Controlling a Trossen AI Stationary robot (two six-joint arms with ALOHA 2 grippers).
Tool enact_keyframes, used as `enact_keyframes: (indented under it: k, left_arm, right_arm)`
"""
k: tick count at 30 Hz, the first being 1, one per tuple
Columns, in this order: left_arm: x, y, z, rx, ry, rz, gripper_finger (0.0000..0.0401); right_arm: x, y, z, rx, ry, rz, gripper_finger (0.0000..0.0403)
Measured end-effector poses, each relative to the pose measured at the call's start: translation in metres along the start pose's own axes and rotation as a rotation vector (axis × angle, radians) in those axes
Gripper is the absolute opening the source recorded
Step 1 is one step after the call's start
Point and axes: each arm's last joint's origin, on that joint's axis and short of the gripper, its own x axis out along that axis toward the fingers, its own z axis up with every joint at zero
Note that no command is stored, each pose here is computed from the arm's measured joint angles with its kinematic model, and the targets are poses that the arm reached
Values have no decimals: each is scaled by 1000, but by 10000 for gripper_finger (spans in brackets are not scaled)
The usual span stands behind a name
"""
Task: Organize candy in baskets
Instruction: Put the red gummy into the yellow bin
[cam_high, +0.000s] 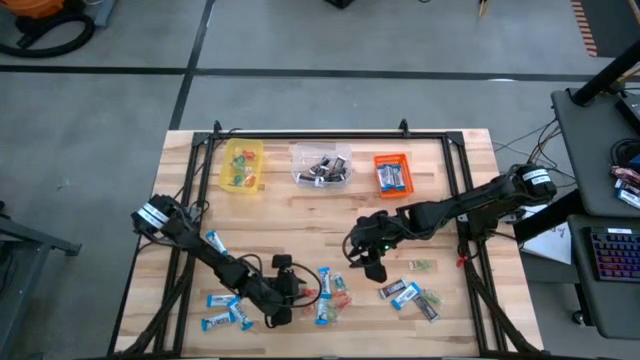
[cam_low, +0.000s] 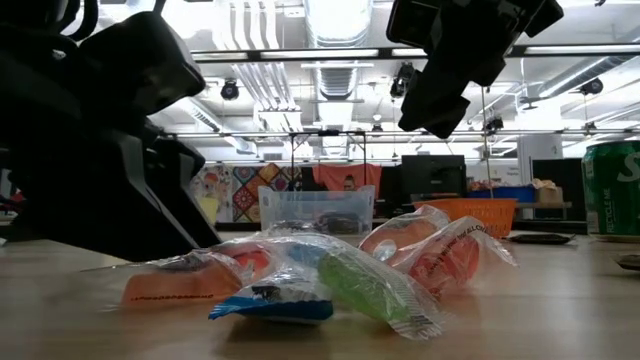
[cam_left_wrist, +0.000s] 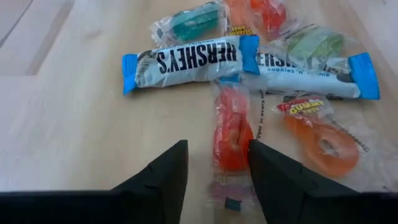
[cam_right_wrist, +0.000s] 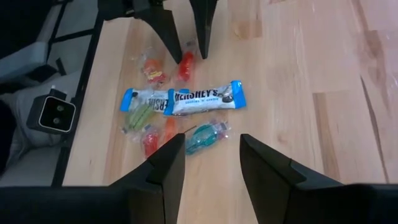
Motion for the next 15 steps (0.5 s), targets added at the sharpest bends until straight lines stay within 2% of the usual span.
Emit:
enact_keyframes:
  k: [3, 9, 15]
  left_arm:
    - [0, 0, -1, 2, 5, 3, 116]
    - [-1, 1, 0, 5, 9, 5, 13]
    - [-13, 6, 4, 38, 25, 40, 10]
  right_arm:
    - [0, 0, 0, -1, 0, 0, 141]
    - [0, 0, 0, -15, -8, -22, 139]
    - [4, -1, -2, -33, -7, -67, 143]
